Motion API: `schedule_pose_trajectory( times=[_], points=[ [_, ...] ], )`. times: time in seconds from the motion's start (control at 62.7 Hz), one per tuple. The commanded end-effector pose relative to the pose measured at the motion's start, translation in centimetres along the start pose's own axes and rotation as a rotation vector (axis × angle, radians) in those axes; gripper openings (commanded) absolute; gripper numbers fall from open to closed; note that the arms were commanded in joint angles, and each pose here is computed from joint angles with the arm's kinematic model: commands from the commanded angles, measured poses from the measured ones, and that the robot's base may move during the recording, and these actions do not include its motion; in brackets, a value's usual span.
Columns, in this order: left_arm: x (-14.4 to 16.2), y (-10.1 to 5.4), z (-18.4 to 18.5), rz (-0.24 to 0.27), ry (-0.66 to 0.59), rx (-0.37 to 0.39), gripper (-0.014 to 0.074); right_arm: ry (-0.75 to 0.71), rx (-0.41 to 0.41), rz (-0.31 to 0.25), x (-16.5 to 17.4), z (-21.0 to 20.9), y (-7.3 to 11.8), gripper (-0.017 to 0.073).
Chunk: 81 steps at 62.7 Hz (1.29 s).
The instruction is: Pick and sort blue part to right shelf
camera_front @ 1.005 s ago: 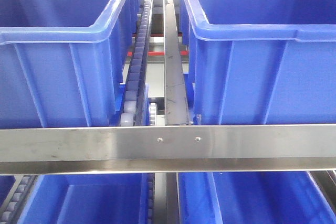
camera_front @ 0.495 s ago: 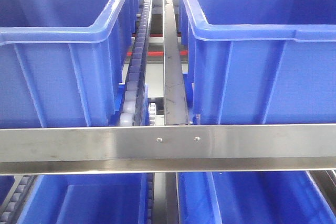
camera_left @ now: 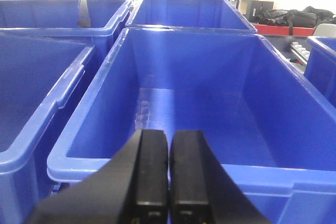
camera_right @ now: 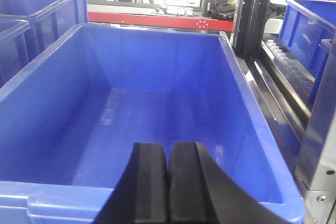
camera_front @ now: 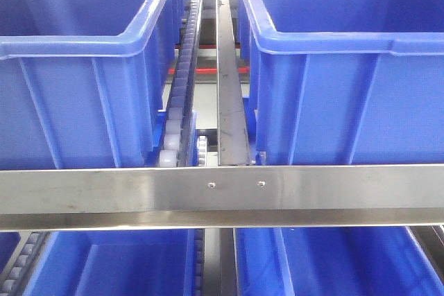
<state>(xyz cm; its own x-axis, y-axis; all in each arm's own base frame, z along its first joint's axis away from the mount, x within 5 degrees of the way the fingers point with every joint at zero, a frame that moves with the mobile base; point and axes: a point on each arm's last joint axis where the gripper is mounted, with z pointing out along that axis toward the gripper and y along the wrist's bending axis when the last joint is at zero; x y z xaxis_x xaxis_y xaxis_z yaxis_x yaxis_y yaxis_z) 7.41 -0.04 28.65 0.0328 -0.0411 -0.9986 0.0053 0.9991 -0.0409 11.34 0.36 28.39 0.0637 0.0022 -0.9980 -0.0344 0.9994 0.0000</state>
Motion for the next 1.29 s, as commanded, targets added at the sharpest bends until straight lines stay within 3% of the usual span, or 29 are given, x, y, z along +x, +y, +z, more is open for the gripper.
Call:
schedule_pose_trajectory(
  times=[0.0,0.399,0.527,0.654,0.83,1.277],
  points=[
    [-1.7,-0.1,-0.1,-0.005,-0.108,0.004,0.0125,-0.142,-0.012,-0.017,-1.6,-0.6,0.1,0.0048],
    [-1.7,-0.1,-0.1,-0.005,-0.108,0.004,0.0125,-0.279,-0.012,-0.019,3.0,-5.8,0.2,0.0048],
    [-1.7,-0.1,-0.1,-0.005,-0.108,0.004,0.0125,-0.252,-0.009,-0.004,4.9,-6.5,0.1,0.0048],
    [-1.7,-0.1,-0.1,-0.005,-0.108,0.004,0.0125,-0.204,-0.004,0.003,5.4,-6.6,0.1,0.0048],
    [-1.7,-0.1,0.0,-0.005,-0.106,0.004,0.0125,-0.209,-0.016,0.111,5.3,-6.6,0.1,0.0048],
    [-1.7,-0.1,0.0,-0.005,-0.106,0.004,0.0125,-0.208,-0.017,0.104,5.3,-6.6,0.1,0.0048]
  ],
)
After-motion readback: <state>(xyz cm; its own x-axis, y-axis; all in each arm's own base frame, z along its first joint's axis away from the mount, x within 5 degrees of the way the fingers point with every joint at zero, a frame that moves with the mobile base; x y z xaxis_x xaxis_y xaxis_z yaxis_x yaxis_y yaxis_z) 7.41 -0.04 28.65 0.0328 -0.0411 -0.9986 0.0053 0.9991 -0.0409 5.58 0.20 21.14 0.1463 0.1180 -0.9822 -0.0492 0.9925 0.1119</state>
